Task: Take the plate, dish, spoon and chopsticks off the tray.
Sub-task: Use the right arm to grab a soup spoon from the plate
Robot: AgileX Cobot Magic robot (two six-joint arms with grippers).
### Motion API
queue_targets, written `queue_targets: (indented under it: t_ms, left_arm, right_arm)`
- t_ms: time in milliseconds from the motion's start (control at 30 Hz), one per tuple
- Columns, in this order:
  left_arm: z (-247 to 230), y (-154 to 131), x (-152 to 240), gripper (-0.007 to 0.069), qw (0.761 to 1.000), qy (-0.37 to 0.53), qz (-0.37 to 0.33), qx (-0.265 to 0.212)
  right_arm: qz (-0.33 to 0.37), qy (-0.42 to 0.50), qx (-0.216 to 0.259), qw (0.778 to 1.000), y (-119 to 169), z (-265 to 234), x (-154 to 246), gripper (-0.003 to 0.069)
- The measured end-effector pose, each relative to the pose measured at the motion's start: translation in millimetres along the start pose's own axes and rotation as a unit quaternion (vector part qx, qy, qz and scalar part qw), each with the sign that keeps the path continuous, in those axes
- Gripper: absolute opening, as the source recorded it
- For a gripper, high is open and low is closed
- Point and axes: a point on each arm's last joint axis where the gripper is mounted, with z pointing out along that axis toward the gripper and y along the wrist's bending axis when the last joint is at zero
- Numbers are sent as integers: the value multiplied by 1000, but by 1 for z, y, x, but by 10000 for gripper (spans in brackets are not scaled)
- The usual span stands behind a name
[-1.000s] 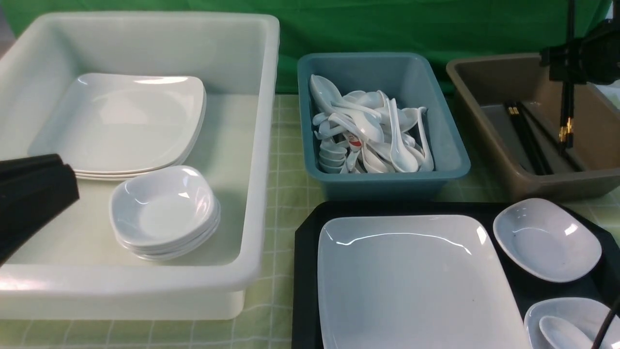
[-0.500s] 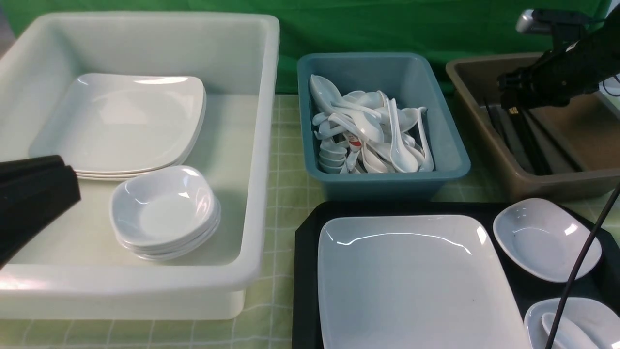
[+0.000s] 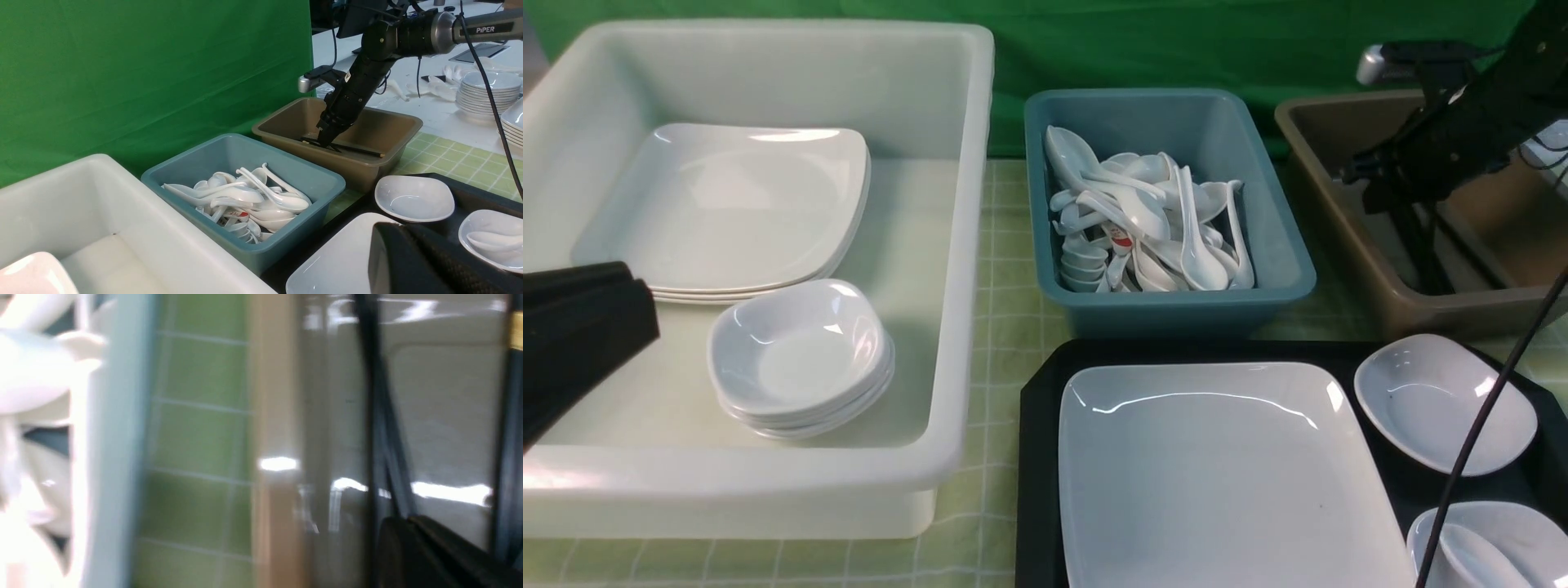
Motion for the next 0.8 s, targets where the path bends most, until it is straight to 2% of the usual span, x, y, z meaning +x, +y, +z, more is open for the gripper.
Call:
queue_targets:
  t_ms: [267,533,667,800]
  left_arm:
    - [0,0,0,23,1000,0,-1,0]
    - [0,0,0,23,1000,0,0,0]
    - [0,1,1,23,1000,3,7,-3]
    - [1,2,1,23,1000,9,17,-9]
  right_arm:
    - [-26,-21,-9,999,32,13,-6,28]
    - [12,-40,-9,999,33,7,-11,44]
    - [-3,-60,-4,998,35,-31,-19,56]
    - [-37,-53,-3,998,43,-94,-17,59]
